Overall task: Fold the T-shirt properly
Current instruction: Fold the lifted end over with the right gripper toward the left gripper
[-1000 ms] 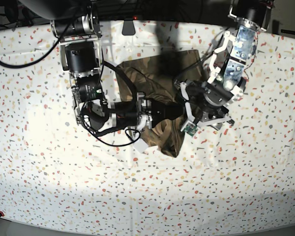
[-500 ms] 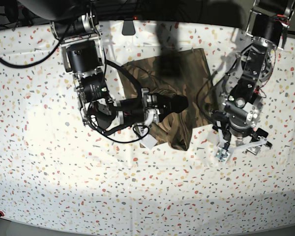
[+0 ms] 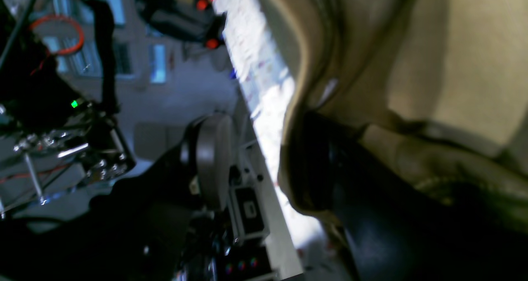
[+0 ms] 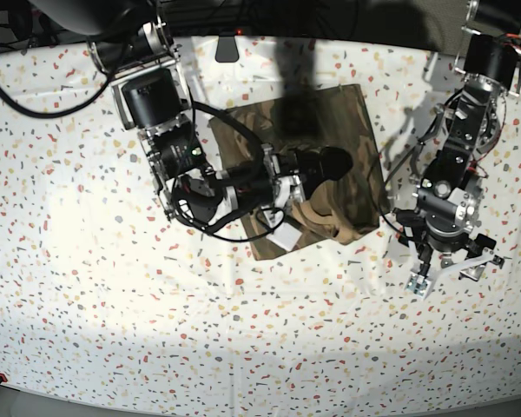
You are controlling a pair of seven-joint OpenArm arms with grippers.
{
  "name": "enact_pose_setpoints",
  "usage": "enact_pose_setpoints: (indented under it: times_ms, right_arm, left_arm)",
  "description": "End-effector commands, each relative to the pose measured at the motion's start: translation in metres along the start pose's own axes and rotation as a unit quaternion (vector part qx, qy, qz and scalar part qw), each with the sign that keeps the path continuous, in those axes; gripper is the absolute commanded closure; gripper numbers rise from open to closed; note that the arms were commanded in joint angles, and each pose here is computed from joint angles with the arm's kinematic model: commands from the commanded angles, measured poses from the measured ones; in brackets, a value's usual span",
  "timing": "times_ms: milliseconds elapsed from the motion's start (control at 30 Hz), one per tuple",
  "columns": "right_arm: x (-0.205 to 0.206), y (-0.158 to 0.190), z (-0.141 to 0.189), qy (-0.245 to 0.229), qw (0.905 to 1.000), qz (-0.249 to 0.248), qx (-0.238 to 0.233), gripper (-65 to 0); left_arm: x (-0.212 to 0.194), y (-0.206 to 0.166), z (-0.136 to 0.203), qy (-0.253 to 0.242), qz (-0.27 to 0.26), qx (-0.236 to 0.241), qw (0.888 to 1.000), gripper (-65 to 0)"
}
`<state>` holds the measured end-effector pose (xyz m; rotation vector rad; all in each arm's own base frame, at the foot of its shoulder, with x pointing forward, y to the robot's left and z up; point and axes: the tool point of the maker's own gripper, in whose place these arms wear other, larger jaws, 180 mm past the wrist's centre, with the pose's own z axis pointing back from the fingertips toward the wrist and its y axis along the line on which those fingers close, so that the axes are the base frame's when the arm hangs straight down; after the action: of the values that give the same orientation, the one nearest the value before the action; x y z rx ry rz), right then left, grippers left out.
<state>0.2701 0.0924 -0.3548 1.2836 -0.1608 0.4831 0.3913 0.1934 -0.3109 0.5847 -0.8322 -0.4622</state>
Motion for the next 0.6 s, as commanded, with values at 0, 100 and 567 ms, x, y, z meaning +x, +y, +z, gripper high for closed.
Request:
enact_pose_setpoints:
  times_ms: [0,100,567]
  right_arm:
    - [0.015,0.017,-0.002,-0.007,0.9994,0.021,0.025,-29.3]
    - [0.008,0.032,-0.015,0.013,0.998,0.024,0.057,-29.3]
    - [0.011,0.059,-0.041,0.023,0.9942,0.036,0.099,-29.3]
  left_arm:
    - [0.014,0.016,0.002,-0.022,0.004,0.022,1.0,-40.1]
    - [0.014,0.016,0.002,-0.022,0.004,0.021,1.0,-40.1]
    - [0.018,0.018,0.002,-0.03,0.001,0.027,0.999,-40.1]
